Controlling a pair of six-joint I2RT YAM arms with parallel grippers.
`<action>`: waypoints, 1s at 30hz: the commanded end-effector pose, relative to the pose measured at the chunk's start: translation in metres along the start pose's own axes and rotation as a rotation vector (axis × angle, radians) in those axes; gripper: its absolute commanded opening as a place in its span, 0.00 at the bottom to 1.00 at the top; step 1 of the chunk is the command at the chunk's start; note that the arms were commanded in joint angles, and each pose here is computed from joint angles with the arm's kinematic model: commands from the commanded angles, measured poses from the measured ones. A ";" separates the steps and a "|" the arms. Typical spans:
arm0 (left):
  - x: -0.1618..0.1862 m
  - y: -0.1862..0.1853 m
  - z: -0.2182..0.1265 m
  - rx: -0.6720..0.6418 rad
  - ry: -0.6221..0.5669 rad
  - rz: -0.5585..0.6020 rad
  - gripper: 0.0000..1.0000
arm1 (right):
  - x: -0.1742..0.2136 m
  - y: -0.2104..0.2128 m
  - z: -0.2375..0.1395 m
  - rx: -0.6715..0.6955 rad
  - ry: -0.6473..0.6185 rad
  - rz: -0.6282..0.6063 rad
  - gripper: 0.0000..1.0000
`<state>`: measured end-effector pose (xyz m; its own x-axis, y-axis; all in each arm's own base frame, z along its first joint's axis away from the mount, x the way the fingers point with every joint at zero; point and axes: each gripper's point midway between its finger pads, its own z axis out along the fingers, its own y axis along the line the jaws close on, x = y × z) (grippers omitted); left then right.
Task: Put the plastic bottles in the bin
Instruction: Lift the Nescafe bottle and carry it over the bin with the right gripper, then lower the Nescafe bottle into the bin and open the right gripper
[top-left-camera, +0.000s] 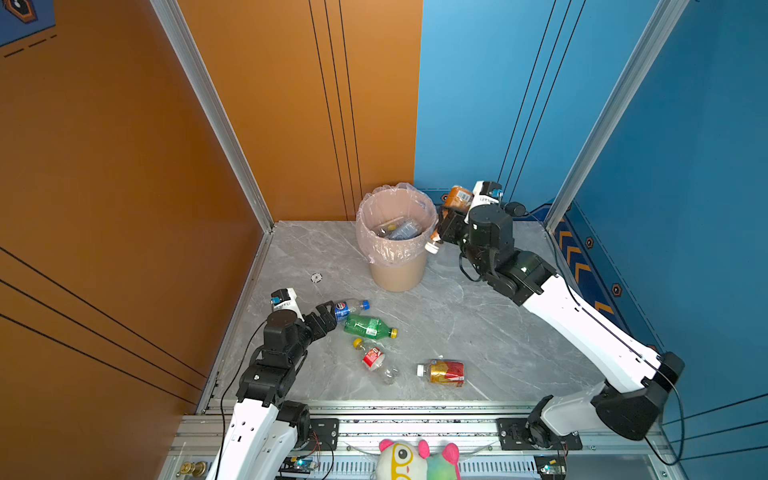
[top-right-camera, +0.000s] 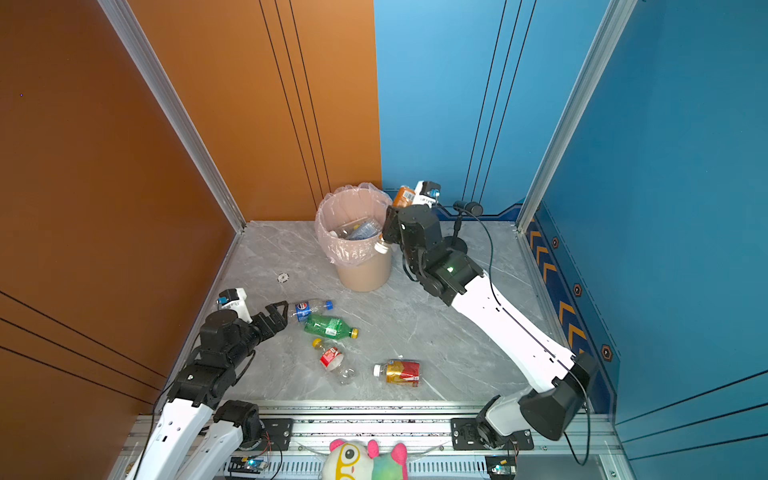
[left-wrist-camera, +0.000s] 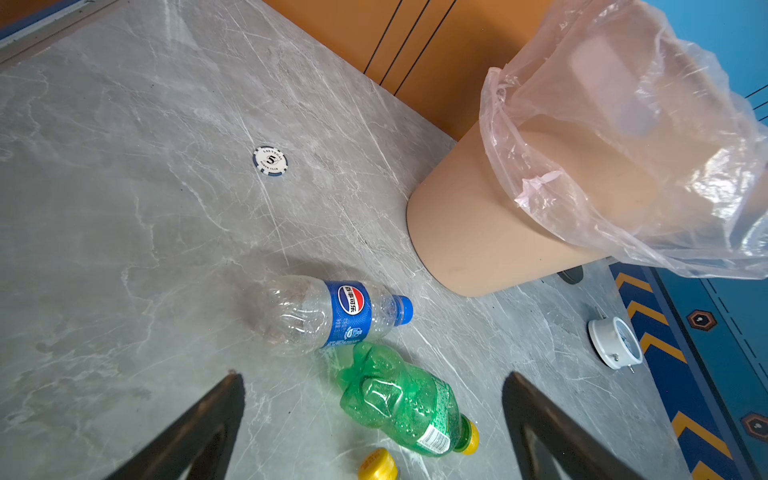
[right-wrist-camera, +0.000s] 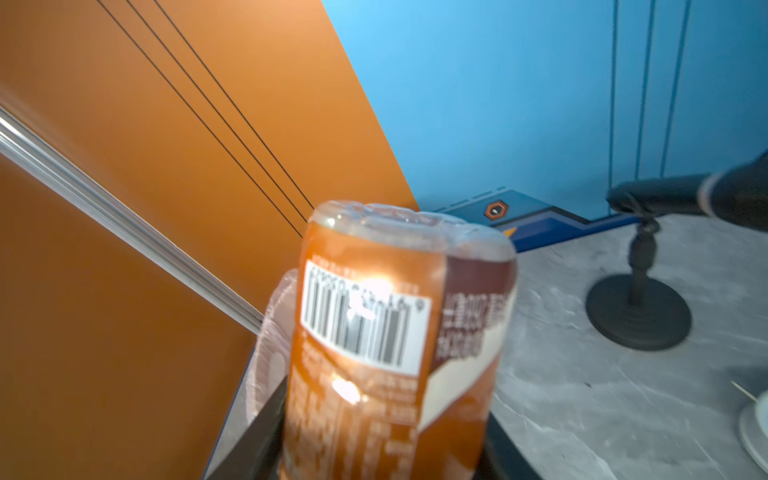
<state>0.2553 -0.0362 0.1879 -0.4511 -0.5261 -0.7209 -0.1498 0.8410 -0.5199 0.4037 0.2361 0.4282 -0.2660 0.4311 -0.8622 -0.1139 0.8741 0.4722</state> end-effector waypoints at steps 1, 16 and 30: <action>0.008 0.008 -0.001 -0.024 0.025 -0.015 0.98 | 0.001 0.016 0.035 -0.037 0.015 -0.050 0.45; 0.010 0.011 -0.009 -0.030 0.025 -0.030 0.98 | 0.037 0.037 0.118 -0.025 0.093 -0.080 0.44; 0.013 0.013 -0.005 -0.037 0.042 -0.056 0.98 | 0.005 0.021 0.054 -0.083 0.040 -0.050 1.00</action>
<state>0.2434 -0.0313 0.1808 -0.4634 -0.5568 -0.6894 -0.1947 0.8229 -0.5337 0.4798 0.2941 0.3706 -0.3994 0.3132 -0.8616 -0.1658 0.8996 0.4039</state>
